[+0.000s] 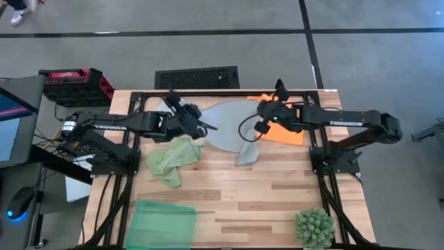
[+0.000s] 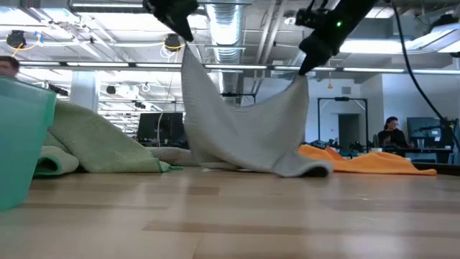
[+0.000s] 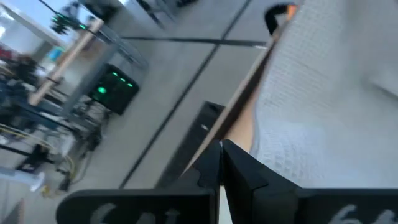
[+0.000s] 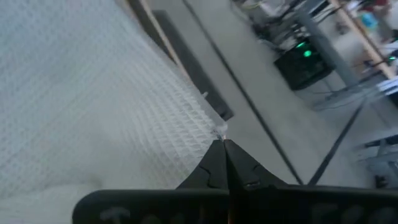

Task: Fold microfiber towels
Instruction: Fold the bottom gray microfiber cloth

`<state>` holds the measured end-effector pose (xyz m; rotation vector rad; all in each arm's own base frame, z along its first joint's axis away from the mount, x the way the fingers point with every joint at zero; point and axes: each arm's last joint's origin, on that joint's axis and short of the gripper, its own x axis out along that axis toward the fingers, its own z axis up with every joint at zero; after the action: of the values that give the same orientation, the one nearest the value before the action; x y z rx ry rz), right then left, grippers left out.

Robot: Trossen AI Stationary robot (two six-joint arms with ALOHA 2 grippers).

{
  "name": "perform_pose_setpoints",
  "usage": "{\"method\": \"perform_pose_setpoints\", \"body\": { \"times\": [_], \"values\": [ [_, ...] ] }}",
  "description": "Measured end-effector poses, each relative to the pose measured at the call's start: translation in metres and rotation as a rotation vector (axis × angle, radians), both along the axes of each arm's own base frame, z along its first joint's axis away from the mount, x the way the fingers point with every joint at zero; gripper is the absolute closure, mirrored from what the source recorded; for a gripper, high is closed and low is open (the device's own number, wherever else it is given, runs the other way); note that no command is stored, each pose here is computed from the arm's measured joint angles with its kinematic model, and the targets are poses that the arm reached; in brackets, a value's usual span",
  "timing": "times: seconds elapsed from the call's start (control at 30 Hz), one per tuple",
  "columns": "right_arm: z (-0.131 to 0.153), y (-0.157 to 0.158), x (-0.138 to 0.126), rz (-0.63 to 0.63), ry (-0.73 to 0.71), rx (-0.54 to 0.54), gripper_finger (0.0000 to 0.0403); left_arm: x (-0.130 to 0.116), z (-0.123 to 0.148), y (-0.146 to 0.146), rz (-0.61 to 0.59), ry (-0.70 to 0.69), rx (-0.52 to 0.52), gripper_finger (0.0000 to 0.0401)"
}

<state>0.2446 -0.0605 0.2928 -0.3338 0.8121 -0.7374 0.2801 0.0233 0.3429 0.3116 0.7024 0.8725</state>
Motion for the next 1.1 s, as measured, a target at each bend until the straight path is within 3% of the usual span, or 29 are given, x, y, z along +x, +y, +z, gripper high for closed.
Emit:
{"method": "perform_pose_setpoints", "body": {
  "times": [0.43, 0.7, 0.9, 1.1],
  "values": [
    [0.043, -0.017, -0.024, -0.069, -0.171, -0.184, 0.0403, 0.006, 0.023, 0.064, 0.034, -0.1, 0.124, 0.0401],
    [0.072, -0.032, -0.034, -0.111, -0.236, -0.292, 0.0403, 0.006, 0.052, 0.088, 0.046, -0.229, 0.309, 0.0401],
    [0.092, -0.021, -0.035, -0.055, -0.213, -0.297, 0.0403, 0.007, 0.045, 0.084, 0.02, -0.106, 0.316, 0.0401],
    [0.079, 0.003, -0.035, 0.039, -0.089, -0.2, 0.0403, 0.005, 0.026, 0.067, -0.004, 0.08, 0.251, 0.0401]
  ]
}}
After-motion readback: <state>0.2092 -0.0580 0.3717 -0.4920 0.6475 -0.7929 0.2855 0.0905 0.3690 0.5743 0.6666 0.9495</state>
